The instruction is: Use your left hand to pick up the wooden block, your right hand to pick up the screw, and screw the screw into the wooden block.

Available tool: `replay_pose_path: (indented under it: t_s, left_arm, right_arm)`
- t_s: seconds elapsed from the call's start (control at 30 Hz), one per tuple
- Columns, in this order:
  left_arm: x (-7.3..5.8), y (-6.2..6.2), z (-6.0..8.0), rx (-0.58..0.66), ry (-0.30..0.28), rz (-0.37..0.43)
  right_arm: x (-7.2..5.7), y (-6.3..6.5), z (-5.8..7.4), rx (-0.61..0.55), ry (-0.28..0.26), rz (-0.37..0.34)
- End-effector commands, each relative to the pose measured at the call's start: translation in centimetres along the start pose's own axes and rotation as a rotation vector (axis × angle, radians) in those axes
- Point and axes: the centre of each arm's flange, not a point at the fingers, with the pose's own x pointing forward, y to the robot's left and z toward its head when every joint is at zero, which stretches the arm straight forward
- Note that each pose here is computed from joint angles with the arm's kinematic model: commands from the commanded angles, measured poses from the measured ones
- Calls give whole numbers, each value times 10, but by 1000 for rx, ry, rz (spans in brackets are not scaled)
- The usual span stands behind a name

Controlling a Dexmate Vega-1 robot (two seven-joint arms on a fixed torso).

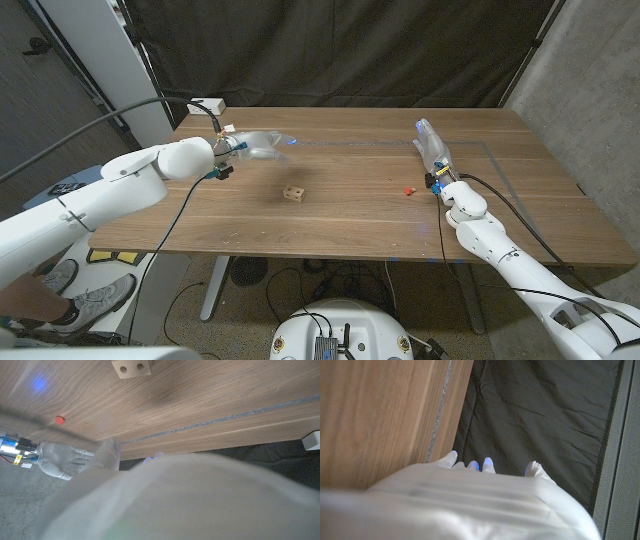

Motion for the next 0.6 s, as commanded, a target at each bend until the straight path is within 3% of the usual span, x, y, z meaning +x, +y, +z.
replay_pose_path:
  t_s: [0.03,0.47,0.6]
  left_arm:
    - [-7,-6,11,128,42,28]
    - [-5,-16,30,286,56,45]
    - [-4,-20,35,331,85,50]
  right_arm:
    - [-3,-1,-2,2,5,-5]
    - [-3,-2,-4,11,0,-9]
    - [-3,-2,-5,13,0,-14]
